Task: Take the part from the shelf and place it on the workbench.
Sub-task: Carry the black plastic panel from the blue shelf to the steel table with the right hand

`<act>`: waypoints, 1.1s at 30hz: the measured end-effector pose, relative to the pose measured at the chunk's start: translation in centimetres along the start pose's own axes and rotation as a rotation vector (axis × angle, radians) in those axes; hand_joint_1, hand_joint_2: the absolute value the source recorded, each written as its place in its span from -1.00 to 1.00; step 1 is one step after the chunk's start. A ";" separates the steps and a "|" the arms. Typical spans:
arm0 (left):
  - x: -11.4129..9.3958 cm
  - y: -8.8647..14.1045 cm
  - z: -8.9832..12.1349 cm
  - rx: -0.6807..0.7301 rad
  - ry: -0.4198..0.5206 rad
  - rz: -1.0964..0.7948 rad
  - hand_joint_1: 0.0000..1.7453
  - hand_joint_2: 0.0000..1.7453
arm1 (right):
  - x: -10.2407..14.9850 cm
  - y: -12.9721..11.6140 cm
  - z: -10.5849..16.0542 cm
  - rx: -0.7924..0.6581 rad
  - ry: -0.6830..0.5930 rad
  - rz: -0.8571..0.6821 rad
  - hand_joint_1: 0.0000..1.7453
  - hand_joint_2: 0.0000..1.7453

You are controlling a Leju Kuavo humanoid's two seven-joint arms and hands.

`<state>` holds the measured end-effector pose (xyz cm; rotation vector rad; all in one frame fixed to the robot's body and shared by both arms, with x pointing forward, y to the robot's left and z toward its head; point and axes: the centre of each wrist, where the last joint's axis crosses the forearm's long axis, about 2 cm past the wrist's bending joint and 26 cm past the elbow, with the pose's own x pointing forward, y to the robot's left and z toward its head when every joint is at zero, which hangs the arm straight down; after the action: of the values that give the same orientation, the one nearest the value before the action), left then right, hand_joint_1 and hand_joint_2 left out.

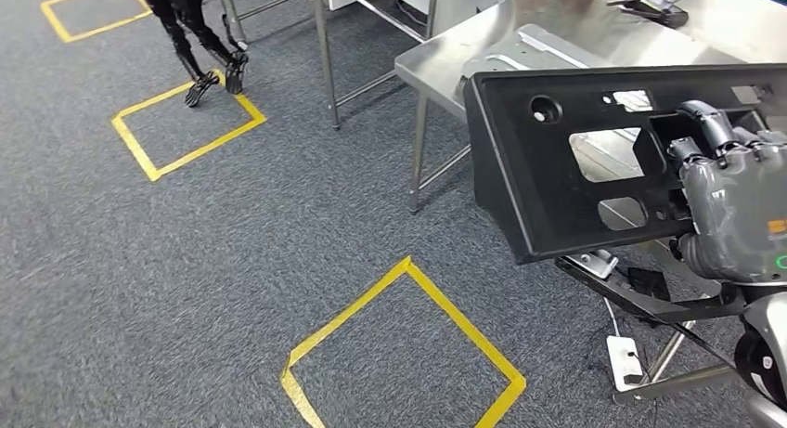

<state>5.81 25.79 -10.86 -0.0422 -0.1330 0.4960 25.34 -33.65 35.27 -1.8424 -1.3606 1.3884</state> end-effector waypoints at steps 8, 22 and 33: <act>0.3 -0.2 0.0 0.001 -0.009 -0.007 -1.00 -1.00 | -0.2 0.1 0.2 0.002 0.001 0.003 1.00 1.00; 0.2 -0.2 0.0 0.000 -0.013 -0.017 -1.00 -1.00 | -0.1 0.4 0.5 0.013 0.001 0.002 1.00 1.00; 0.1 -0.2 0.0 -0.002 -0.014 -0.032 -1.00 -1.00 | 0.1 0.6 0.6 0.025 -0.006 -0.013 1.00 1.00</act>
<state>6.00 25.72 -10.83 -0.0388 -0.1473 0.4642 25.09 -33.89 34.49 -1.8120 -1.3499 1.3993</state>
